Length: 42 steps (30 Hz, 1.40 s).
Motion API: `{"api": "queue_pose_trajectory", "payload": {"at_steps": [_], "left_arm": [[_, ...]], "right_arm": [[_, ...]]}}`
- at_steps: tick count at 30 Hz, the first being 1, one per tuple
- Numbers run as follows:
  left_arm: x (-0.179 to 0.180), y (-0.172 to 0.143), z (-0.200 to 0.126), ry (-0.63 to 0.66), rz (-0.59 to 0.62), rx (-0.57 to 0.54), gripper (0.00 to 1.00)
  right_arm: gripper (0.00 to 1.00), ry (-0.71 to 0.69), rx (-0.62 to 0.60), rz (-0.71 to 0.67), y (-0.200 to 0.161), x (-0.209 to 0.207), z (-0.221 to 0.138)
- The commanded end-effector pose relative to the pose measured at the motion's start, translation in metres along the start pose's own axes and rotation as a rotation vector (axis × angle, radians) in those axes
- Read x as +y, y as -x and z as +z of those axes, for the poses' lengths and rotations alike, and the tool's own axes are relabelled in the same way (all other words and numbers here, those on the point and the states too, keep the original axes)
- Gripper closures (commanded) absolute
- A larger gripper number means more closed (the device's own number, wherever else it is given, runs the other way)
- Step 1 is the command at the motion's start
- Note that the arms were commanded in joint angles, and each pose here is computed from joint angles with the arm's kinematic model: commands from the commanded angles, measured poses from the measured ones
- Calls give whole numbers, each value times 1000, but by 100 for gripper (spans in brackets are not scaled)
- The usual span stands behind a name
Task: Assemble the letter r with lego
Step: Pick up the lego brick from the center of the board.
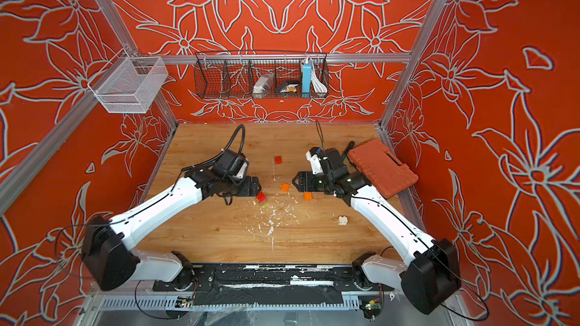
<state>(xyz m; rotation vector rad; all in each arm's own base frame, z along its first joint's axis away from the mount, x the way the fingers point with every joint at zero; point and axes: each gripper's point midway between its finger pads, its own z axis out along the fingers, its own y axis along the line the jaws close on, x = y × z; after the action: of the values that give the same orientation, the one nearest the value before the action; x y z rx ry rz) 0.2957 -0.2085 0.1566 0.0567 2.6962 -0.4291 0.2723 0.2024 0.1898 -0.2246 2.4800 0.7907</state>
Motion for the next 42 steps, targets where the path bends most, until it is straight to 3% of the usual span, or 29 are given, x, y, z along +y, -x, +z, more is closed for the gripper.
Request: {"api": "queue_pose_trajectory", "payload": {"at_steps": [1, 9, 16, 21, 35, 42], "left_arm": [[-12, 6, 17, 79, 97, 61, 13], [-55, 8, 70, 186, 267, 202, 20], [-69, 15, 108, 213, 335, 250, 32], [-68, 19, 130, 244, 388, 287, 38], [-62, 22, 162, 228, 387, 351, 36], [-61, 19, 170, 220, 380, 375, 40]], "right_arm": [[23, 43, 67, 123, -19, -12, -2], [26, 2, 6, 321, -32, -55, -23], [27, -47, -1, 303, -45, -62, -40], [30, 16, -4, 288, -45, -50, -47], [31, 55, -5, 262, -45, -39, -54], [31, 50, 1, 260, -46, -40, -54]]}}
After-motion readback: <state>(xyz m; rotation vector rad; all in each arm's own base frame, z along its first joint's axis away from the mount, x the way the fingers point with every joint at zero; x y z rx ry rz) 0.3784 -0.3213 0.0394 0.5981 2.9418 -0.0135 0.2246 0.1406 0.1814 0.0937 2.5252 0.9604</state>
